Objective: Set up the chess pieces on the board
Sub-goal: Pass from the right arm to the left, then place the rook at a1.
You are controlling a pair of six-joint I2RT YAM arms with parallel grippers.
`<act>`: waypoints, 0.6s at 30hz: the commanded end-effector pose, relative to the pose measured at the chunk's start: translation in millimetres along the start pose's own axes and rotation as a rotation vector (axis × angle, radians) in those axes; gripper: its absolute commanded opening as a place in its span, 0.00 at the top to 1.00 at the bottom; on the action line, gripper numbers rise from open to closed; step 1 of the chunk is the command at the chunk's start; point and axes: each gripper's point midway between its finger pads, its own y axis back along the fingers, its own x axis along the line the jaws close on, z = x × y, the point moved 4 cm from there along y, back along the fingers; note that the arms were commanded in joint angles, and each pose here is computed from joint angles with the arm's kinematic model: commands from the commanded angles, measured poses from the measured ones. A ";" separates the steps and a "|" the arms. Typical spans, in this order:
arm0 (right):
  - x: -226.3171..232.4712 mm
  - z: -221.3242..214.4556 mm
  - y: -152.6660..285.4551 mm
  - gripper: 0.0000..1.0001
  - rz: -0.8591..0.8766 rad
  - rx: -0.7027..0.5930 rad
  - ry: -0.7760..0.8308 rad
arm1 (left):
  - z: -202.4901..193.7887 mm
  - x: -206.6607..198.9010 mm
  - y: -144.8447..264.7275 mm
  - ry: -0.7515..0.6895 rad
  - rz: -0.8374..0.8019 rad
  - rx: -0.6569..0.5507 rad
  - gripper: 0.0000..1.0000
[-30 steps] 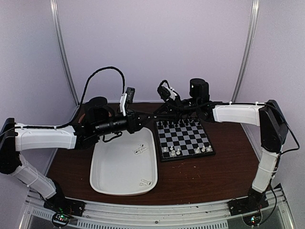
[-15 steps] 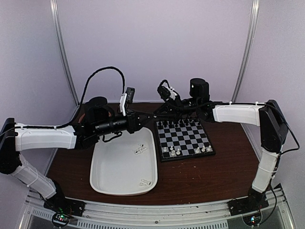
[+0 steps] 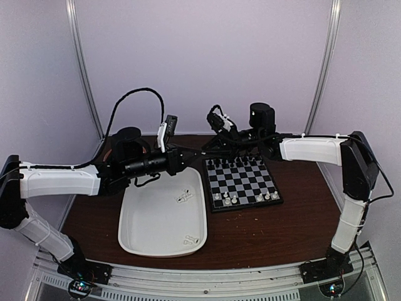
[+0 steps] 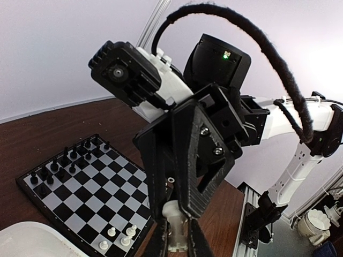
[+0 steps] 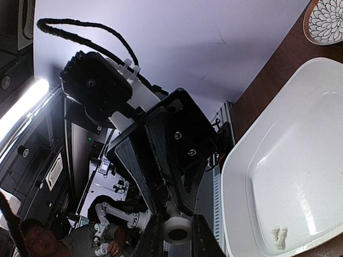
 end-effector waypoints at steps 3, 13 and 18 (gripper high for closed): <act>8.9 6.0 15.1 0.75 -0.001 -0.020 0.064 | 7.3 -1.5 -2.1 -0.035 0.008 0.046 0.93; -32.0 -6.5 151.6 0.45 -0.499 -0.143 0.149 | -11.6 15.2 -27.8 -0.082 0.121 0.415 0.95; -43.4 -41.2 200.3 0.44 -0.869 -0.031 0.225 | -36.4 26.6 -47.0 -0.062 0.135 0.660 0.96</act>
